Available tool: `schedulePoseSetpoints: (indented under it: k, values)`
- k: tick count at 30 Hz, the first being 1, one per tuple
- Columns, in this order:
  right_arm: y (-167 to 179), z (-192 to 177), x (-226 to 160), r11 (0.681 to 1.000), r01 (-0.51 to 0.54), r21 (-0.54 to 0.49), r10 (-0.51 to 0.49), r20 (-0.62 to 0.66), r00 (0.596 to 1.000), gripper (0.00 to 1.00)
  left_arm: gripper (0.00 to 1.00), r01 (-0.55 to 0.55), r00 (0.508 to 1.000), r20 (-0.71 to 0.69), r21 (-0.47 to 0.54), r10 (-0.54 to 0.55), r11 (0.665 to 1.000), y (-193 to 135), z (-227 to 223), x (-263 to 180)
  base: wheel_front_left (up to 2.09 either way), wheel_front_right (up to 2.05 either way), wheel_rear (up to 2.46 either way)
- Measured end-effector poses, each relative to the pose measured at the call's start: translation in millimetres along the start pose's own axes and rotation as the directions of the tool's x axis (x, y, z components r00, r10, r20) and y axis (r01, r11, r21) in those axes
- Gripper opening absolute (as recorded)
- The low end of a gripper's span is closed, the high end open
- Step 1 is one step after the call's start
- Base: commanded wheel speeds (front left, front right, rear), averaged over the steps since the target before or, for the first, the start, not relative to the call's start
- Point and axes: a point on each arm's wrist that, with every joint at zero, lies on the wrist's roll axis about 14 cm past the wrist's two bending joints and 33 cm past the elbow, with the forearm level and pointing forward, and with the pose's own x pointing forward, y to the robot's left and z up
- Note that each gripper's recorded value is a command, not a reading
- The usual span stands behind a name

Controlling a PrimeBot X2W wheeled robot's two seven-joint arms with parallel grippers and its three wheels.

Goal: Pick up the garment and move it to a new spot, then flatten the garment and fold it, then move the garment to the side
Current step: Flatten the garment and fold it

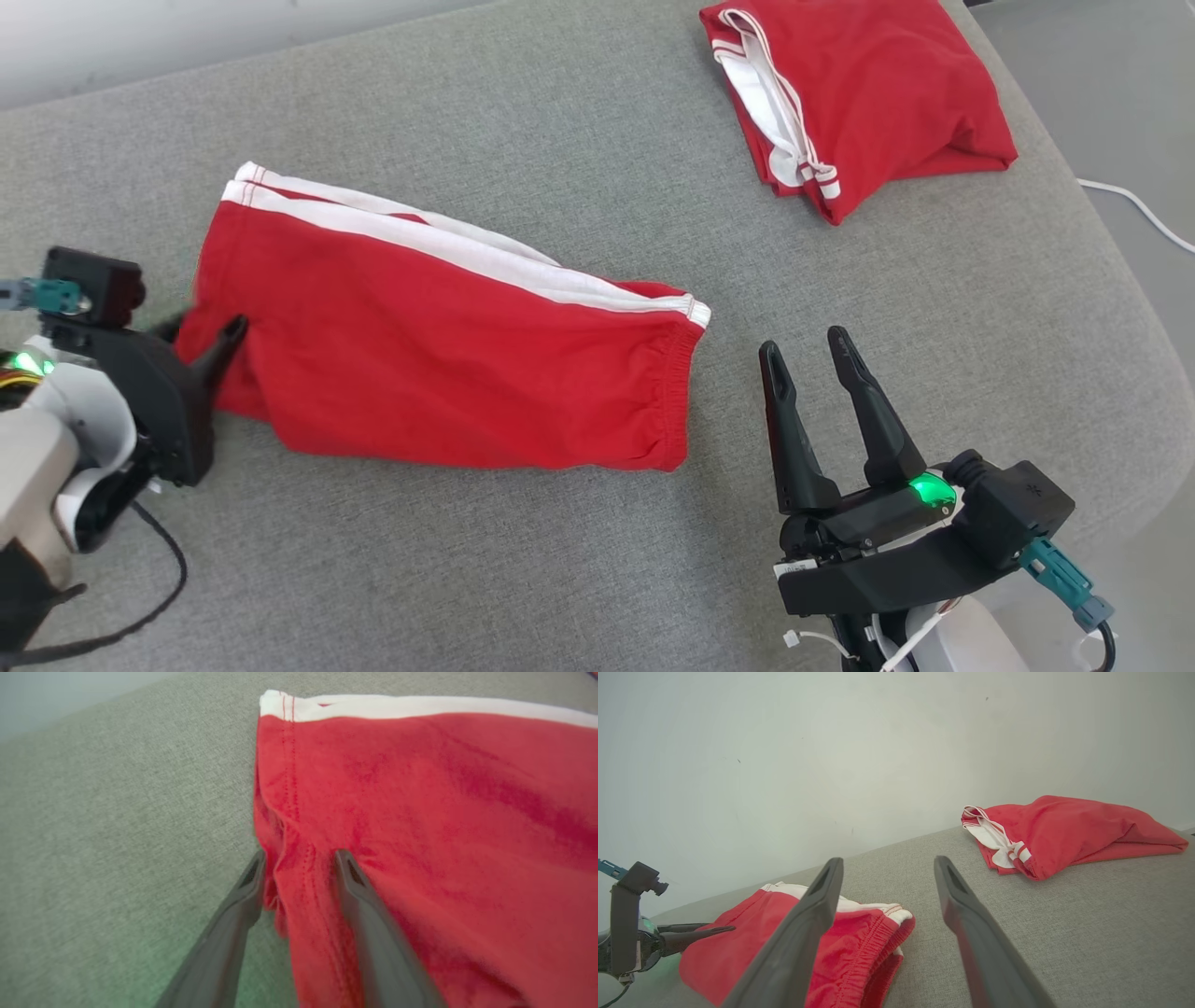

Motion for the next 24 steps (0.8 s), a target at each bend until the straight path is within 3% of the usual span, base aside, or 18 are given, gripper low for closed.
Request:
schedulePoseSetpoints:
  k: [14,24]
  values:
    - [9.0,3.0,-1.6,0.999,-0.034,0.005,0.034,0.01,0.999,1.0,0.0,0.018,0.987,0.161,0.009,-0.019,1.0,-26.5,17.5,-33.4,0.0,0.0,0.0]
    - [15.6,-1.7,-7.6,0.998,-0.051,0.024,0.051,-0.001,0.999,1.0,0.0,-0.034,0.965,0.255,-0.122,0.064,0.992,-44.4,-13.4,-83.0,0.0,0.0,0.0]
